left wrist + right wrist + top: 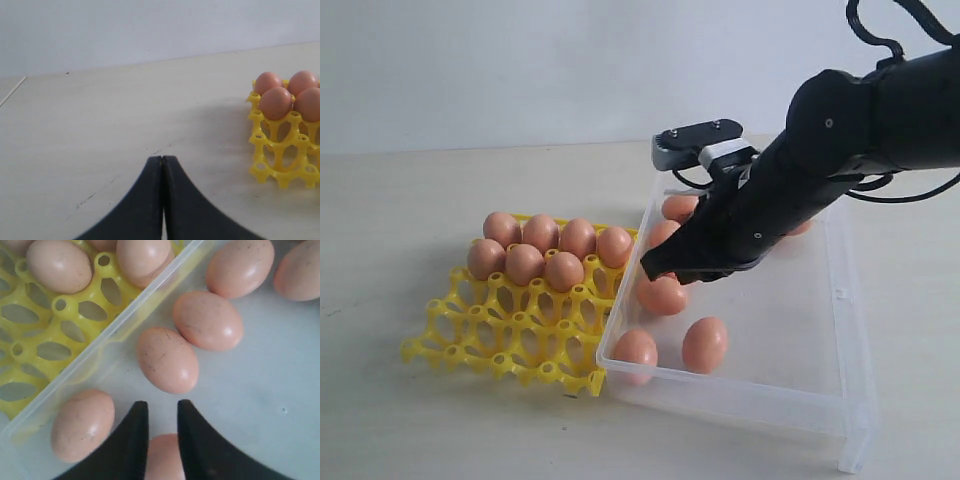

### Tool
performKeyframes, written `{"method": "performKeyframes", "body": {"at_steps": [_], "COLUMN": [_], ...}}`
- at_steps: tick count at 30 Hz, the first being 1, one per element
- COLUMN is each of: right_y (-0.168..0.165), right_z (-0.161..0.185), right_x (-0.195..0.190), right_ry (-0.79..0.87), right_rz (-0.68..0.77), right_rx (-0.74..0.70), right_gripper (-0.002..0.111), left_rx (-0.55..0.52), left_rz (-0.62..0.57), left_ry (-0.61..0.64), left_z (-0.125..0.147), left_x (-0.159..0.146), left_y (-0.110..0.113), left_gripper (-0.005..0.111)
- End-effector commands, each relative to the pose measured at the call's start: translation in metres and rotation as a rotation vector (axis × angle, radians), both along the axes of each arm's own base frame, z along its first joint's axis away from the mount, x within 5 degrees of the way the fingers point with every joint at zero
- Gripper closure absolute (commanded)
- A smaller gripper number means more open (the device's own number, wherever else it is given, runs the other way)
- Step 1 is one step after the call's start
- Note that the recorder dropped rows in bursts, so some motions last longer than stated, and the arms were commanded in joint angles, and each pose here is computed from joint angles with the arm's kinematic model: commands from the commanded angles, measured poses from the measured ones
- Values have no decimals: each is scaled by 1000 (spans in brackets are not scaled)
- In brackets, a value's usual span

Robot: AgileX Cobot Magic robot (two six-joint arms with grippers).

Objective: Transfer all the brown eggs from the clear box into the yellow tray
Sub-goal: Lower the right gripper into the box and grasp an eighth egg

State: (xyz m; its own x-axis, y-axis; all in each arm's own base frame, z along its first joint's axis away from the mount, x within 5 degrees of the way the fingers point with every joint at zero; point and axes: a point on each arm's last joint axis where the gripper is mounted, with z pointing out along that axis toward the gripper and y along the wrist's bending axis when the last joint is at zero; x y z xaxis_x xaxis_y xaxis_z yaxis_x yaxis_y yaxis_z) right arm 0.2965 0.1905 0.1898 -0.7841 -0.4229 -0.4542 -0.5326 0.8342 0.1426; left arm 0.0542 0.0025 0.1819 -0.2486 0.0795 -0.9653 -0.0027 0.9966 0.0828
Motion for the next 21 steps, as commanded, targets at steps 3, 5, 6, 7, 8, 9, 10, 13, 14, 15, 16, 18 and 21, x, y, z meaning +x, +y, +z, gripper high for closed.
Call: {"method": "performKeyframes", "body": {"at_steps": [3,5,6,7,8,9,10,13,14,15,16,18,21], "right_y": [-1,-2,-2,-2,-1,-1,0,1,1,1,1,1,3], "right_z": [-11,-18,-22,-25,-27,-29,-31,-34,-35,-35,-35,-36,-36], "right_x": [4,4,4,5,5,5,5,7,7,8,8,7,6], "right_ry": [-13,-4,9,21,29,40,45,42,42,40,45,57,79], "right_rz": [39,58,58,54,47,34,18,8,5,3,-1,-21,-46], "right_rx": [-49,-81,-86,-90,-86,-81,-73,-65,-64,-61,-58,-52,-33], "right_gripper": [55,52,53,53,53,53,53,53,53,53,53,53,53], "left_rx": [-11,-11,-11,-11,-11,-11,-11,-11,-11,-11,-11,-11,-11], "left_rz": [0,0,0,0,0,0,0,0,0,0,0,0,0], "left_ry": [-23,-23,-23,-23,-23,-23,-23,-23,-23,-23,-23,-23,-23], "left_z": [3,3,3,3,3,3,3,3,3,3,3,3,3], "left_x": [0,0,0,0,0,0,0,0,0,0,0,0,0], "left_y": [0,0,0,0,0,0,0,0,0,0,0,0,0], "left_gripper": [107,107,107,107,107,107,107,107,107,107,107,107,107]}}
